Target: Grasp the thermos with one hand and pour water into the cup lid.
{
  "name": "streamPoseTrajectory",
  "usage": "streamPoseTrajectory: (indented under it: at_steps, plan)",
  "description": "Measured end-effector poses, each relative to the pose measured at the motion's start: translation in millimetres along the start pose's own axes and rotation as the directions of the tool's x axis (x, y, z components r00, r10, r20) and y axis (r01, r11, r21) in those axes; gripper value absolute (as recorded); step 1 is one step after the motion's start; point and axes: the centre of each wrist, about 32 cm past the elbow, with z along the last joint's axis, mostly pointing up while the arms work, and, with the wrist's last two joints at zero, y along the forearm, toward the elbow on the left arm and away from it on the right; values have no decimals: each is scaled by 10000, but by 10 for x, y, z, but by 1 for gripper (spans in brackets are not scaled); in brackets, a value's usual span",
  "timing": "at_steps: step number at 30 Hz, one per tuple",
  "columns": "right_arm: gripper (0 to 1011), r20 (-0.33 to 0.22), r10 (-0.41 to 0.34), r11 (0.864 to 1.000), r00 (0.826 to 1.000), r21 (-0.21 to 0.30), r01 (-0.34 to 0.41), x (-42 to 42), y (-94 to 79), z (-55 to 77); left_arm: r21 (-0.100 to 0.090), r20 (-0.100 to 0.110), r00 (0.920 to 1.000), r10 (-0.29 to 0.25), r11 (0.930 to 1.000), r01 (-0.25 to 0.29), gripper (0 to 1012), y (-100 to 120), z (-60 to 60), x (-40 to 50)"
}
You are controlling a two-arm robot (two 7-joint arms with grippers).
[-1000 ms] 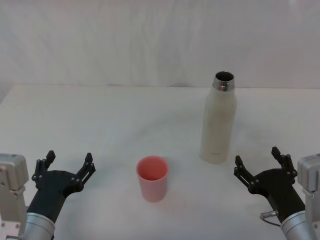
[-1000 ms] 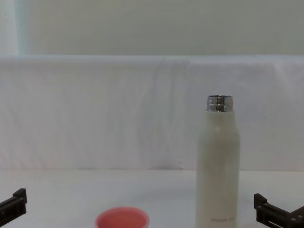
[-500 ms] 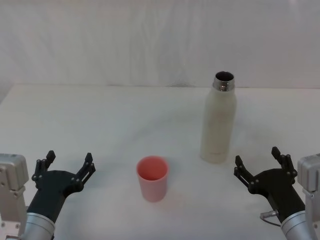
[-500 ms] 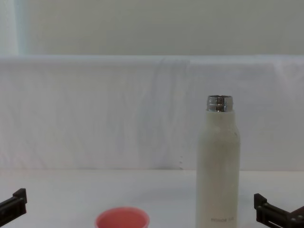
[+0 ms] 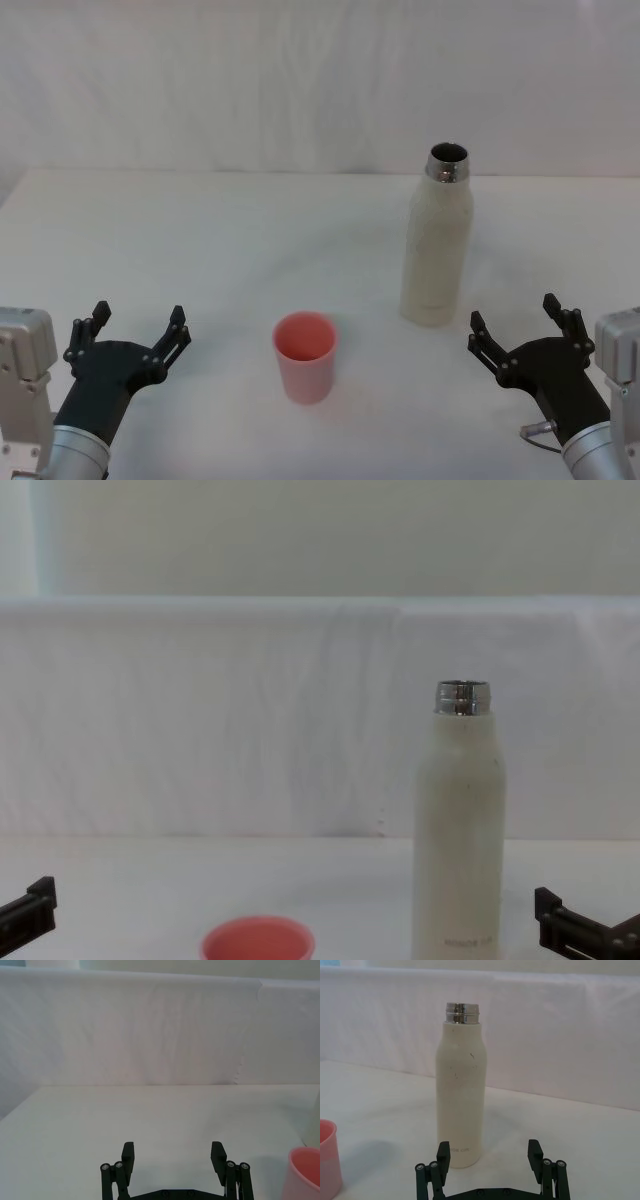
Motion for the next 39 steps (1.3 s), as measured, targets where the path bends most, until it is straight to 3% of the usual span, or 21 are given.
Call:
streamPoseTrajectory:
  at_steps: [8,21,32,39]
  plan:
    - [1001,62,86,9999,9999,75,-86,30,1,77,0,0,10000,1,10000,-1,1001,0,0,0]
    - [1001,-771,931,9942,9927,609,-885,164,-22,317,0,0,10000,0,10000,0,1001,0,0,0]
    - [1001,-564,1813,9834,9818,119,-1809,372,39,468,0,0,10000,0,10000,0,1001,0,0,0]
    - [1001,-721,2080,9777,9755,-136,-2095,469,90,420,0,0,10000,0,10000,0,1001,0,0,0]
